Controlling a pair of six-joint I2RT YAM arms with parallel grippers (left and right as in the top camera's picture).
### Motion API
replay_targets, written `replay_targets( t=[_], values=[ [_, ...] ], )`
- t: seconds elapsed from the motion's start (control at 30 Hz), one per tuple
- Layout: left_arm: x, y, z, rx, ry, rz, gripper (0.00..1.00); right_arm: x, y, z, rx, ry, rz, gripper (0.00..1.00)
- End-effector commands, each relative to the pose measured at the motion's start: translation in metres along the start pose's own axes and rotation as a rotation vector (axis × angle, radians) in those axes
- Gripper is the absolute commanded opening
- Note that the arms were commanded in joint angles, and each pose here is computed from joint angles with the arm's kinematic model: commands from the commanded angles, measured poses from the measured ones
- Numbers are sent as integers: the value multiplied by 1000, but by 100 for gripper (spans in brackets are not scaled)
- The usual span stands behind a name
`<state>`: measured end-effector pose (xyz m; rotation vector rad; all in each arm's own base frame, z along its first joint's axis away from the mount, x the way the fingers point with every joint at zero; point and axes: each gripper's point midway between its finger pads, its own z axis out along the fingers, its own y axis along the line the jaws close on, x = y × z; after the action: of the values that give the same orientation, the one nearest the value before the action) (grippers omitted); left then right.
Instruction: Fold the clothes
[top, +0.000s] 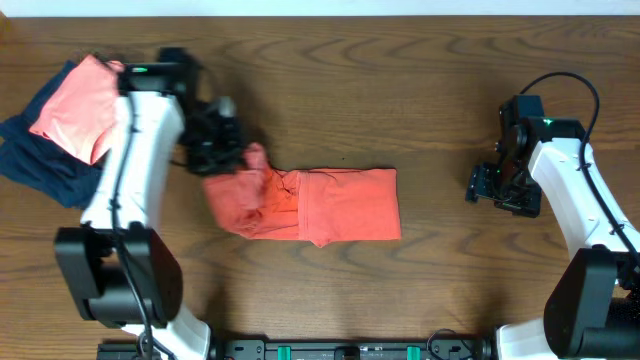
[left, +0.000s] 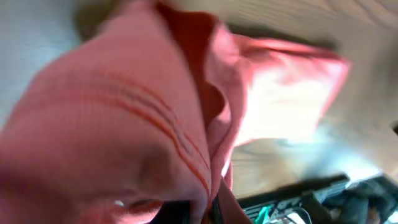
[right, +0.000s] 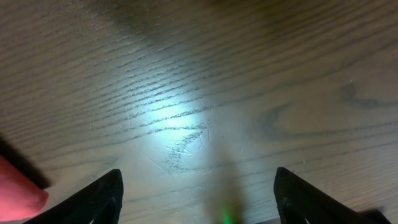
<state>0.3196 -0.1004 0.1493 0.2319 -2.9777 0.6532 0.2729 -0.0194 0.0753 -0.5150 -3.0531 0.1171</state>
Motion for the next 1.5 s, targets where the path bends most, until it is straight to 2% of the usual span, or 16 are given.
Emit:
replay_targets(
  t=[0.0,0.13,0.3,0.33,0.37,0.4,0.43,0.47,0.63,0.73,0.87,1.0,1.1,1.17,1.3,1.47],
  values=[
    [17,-60,11,87,20,98,6,-4,-2,-6,2,-25,-12,76],
    [39,-116,44,95,40,222,6,-3,-2,-6,2,-21,-12,76],
    [49,-145,70,33,-23,285,10,1,-1,-6,-7,-3,-33,76],
    [51,-149,73,23,-34,293,15,2,-1,-6,-10,1,-36,76],
    [54,-156,77,25,-40,312,26,3,-1,-6,-10,2,-37,76],
    [56,-161,79,32,-45,332,43,3,0,-6,-12,3,-41,76],
    [56,-166,81,37,-56,351,54,3,0,-6,-17,5,-48,76],
    [56,-169,82,35,-68,362,60,4,2,-6,-26,10,-55,76],
    [41,-165,68,42,-115,408,60,11,25,-8,-143,36,-145,75],
    [19,-141,53,11,-155,336,60,19,57,-15,-299,41,-293,75],
    [-18,-92,36,-94,-237,214,60,37,122,-40,-620,12,-543,75],
    [-41,-49,27,-158,-273,110,60,54,172,-58,-771,-36,-697,75],
    [-49,-27,29,-173,-264,53,60,67,204,-62,-781,-83,-819,77],
    [-53,-17,34,-181,-255,31,60,72,218,-56,-711,-111,-851,78],
    [-59,-9,51,-191,-234,72,60,77,229,-38,-543,-144,-840,83],
    [-67,-9,75,-180,-199,134,61,95,246,-20,-464,-143,-933,82]
  ],
)
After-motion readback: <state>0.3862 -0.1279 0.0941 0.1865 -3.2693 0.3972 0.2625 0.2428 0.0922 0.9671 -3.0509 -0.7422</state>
